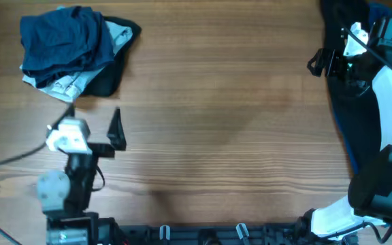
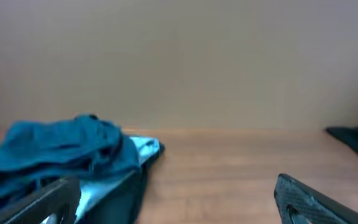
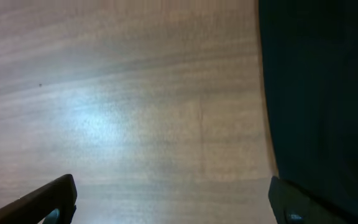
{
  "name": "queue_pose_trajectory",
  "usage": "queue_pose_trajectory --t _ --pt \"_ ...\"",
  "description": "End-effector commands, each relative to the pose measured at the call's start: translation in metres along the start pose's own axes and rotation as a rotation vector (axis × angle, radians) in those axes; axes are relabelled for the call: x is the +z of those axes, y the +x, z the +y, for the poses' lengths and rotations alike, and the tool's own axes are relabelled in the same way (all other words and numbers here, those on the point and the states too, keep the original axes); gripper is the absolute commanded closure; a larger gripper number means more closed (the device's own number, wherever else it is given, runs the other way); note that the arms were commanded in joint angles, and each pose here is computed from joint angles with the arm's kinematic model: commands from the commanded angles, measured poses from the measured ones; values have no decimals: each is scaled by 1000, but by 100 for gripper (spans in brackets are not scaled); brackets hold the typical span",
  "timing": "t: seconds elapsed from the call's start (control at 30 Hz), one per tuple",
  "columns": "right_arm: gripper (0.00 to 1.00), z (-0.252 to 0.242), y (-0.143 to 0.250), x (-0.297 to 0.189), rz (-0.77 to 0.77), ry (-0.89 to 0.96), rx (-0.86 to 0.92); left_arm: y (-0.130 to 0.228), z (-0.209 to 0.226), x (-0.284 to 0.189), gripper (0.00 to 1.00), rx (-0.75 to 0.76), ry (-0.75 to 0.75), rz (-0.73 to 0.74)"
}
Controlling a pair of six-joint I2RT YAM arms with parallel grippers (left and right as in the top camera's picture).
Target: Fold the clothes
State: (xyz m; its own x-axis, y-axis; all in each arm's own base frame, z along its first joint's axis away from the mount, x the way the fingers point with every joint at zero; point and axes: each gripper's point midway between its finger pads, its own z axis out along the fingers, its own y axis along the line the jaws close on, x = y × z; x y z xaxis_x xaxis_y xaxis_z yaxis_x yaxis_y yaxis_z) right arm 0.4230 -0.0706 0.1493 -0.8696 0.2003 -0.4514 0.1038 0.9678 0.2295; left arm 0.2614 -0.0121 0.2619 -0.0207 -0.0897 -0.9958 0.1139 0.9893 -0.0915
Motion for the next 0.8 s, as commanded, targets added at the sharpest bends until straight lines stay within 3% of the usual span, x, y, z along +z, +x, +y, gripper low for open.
queue_pose_trajectory --t 0.0,0.13,0.37,0.77 --pt "0 0 -4 5 -7 4 -12 35 -2 -9 0 -19 16 -2" --pt "0 0 -4 5 -8 4 -12 58 -1 -14 0 -17 17 -12" --pt "0 0 -4 5 -8 4 -11 106 7 -17 0 -39 -18 97" --pt "0 0 -4 5 -8 4 -11 103 12 -18 0 -35 -45 81"
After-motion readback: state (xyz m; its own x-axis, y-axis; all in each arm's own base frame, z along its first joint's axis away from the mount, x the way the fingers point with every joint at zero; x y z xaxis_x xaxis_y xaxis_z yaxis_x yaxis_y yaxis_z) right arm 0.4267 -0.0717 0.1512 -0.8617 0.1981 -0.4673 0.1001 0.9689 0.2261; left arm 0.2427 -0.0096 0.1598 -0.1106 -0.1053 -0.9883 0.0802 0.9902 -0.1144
